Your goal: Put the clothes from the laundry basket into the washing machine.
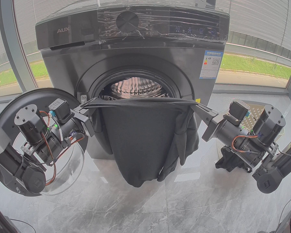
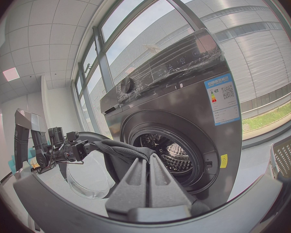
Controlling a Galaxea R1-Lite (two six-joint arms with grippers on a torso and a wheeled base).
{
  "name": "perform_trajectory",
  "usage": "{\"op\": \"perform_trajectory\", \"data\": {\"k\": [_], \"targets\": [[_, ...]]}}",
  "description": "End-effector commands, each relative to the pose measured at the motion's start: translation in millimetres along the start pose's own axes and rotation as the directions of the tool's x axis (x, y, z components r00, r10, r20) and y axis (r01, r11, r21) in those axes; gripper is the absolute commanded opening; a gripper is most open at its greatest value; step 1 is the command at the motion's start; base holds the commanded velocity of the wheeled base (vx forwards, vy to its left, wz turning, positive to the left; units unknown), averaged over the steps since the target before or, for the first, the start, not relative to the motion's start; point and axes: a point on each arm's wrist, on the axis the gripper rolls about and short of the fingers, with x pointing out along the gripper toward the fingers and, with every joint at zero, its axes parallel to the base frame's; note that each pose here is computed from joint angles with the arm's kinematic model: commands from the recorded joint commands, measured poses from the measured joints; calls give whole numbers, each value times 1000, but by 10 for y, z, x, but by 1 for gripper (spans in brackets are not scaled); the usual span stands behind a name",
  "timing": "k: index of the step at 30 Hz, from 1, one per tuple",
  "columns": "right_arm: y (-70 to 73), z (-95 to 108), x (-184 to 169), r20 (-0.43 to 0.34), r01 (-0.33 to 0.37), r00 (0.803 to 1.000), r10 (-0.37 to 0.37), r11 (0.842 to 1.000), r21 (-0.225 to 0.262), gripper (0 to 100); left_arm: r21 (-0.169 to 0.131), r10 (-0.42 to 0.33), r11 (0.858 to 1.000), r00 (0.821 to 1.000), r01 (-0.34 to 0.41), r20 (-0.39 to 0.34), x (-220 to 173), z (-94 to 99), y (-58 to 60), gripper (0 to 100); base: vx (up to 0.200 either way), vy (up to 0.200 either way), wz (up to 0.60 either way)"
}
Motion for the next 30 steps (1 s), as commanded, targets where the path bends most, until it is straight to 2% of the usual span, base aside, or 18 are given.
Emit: {"op": "perform_trajectory", "data": {"k": [1, 20, 28, 29, 30], "targets": [[25, 60, -33, 16, -5, 1000, 5, 1000, 0, 0, 2, 8, 1000, 1000, -8, 23, -52, 89, 9, 0, 0, 0, 0], [60, 95, 1, 37, -19, 999, 19, 1000, -1, 0, 8, 8, 1000, 1000, -8, 23, -55, 88, 13, 0, 0, 0, 0], [85, 111, 20, 46, -29, 999, 29, 1000, 2, 0, 7, 5, 1000, 1000, -5, -1, -85, 39, 10, 0, 0, 0, 0], [85, 111, 20, 46, -29, 999, 29, 1000, 2, 0, 7, 5, 1000, 1000, -5, -1, -85, 39, 10, 100, 0, 0, 0], [83, 109, 24, 47, -27, 999, 27, 1000, 2, 0, 4, -5, 1000, 1000, 5, -10, -93, 18, 6, 100, 0, 0, 0]]}}
